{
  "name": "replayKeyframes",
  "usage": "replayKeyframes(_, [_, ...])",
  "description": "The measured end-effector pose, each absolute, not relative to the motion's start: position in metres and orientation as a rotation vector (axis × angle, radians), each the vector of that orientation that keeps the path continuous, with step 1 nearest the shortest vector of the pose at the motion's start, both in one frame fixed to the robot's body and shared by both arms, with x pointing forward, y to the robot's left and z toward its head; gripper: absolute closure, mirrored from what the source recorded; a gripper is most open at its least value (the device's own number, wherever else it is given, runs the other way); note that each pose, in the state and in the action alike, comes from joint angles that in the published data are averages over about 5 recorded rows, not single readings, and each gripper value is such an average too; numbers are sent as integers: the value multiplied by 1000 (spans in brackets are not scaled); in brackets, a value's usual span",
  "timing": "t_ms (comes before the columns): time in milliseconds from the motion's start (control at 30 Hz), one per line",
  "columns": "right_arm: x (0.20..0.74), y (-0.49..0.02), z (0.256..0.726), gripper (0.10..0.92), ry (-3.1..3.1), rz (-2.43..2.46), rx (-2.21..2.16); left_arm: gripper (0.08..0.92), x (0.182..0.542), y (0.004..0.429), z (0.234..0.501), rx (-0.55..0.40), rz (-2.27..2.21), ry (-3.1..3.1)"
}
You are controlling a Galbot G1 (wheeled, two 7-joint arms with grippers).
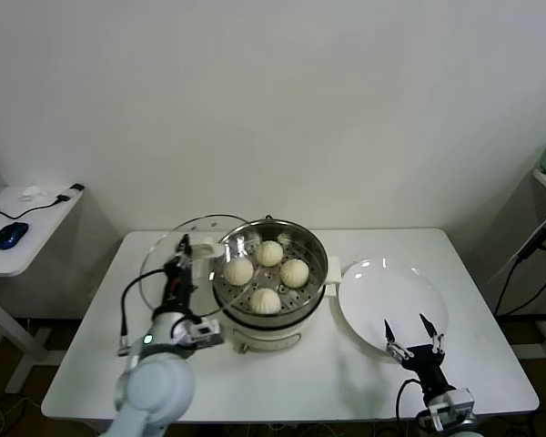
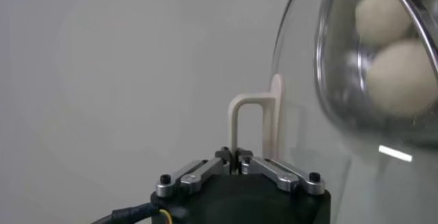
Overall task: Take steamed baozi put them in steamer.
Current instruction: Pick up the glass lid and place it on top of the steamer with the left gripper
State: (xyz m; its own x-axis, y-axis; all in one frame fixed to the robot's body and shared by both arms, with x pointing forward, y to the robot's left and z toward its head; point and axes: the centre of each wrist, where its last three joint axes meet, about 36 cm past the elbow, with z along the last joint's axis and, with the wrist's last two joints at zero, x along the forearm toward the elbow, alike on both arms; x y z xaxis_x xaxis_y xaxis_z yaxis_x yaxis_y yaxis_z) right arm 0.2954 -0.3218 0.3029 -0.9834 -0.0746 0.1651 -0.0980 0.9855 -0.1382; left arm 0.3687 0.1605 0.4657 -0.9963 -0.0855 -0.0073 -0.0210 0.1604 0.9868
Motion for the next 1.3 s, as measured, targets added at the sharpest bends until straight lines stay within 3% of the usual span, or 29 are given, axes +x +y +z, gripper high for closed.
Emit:
replayKeyframes(267, [290, -330, 296, 200, -2967, 242, 124, 862, 376, 94, 466, 87, -2012, -2380])
replayKeyframes(567, [281, -338, 287, 200, -2965, 242, 93, 862, 390, 49, 456, 93, -2016, -2348])
replayKeyframes(1300, [270, -340, 269, 200, -2992, 218, 24, 862, 411, 17, 418, 84, -2103, -2224])
